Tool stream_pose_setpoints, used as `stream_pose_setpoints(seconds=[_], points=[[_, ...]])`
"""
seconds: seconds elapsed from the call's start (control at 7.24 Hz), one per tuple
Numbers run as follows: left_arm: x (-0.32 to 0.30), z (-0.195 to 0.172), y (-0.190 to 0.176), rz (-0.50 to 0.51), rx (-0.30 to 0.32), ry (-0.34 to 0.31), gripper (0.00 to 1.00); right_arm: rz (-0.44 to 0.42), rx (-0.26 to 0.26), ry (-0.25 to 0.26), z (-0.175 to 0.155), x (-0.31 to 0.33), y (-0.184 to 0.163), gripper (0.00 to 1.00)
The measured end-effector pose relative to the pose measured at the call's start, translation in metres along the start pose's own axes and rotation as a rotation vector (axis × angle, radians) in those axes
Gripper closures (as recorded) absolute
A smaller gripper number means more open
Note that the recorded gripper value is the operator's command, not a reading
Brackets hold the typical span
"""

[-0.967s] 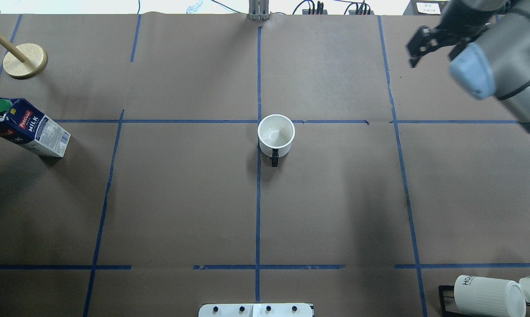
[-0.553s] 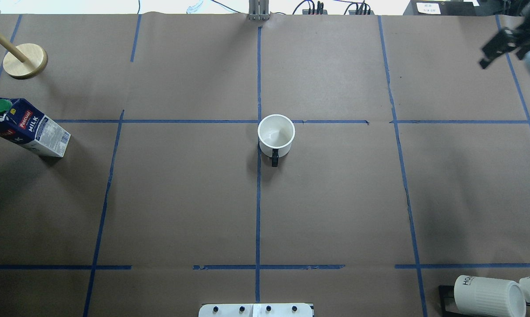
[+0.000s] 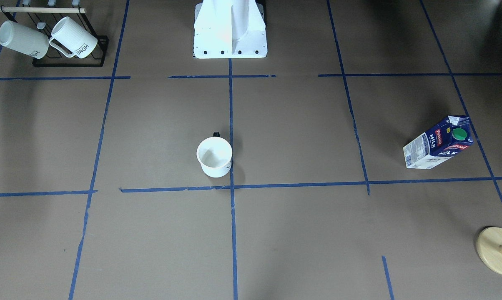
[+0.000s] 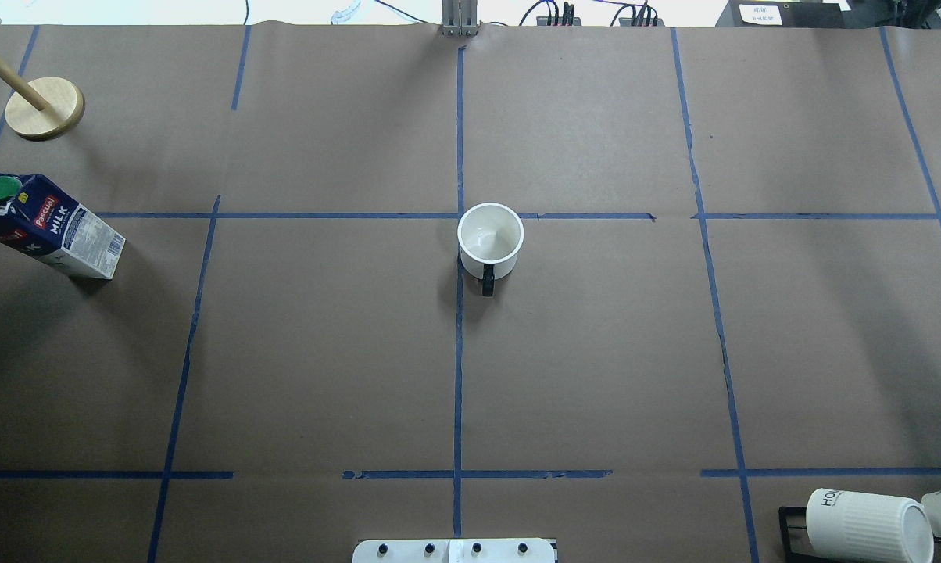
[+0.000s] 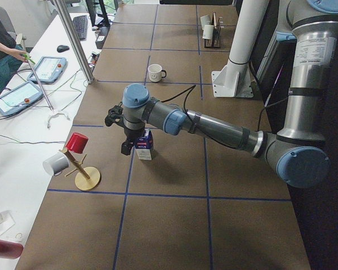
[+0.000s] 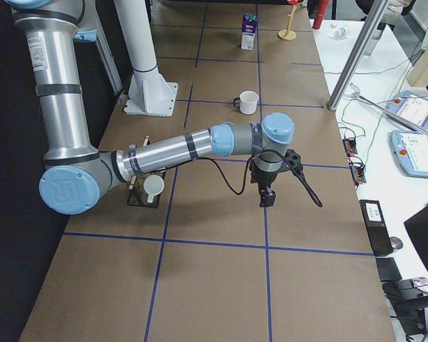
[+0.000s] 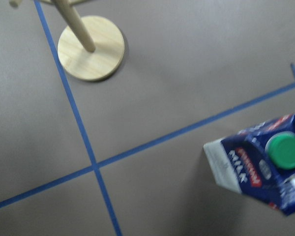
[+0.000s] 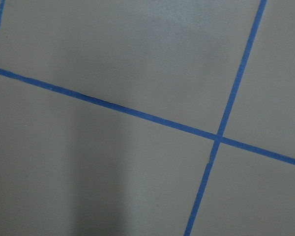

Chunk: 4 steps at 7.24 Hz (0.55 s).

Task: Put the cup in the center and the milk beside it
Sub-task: 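Move the left gripper down onto the milk carton's top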

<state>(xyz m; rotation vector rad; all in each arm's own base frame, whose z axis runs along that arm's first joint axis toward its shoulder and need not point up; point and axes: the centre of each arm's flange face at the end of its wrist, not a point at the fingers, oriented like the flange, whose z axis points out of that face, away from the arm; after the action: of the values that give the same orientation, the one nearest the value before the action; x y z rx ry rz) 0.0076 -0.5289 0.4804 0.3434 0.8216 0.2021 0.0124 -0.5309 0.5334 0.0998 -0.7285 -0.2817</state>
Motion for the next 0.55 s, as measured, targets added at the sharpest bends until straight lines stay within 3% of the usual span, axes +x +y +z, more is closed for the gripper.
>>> stream_pose_setpoints(seconds=[0.14, 0.55], points=[[0.027, 0.010, -0.023, -0.036, 0.001, 0.017, 0.00, 0.005, 0.001, 0.000, 0.001, 0.002, 0.003, 0.00], [0.087, 0.055, -0.066, -0.167, -0.074, 0.032, 0.00, 0.009, 0.001, 0.000, 0.002, 0.003, 0.004, 0.00]])
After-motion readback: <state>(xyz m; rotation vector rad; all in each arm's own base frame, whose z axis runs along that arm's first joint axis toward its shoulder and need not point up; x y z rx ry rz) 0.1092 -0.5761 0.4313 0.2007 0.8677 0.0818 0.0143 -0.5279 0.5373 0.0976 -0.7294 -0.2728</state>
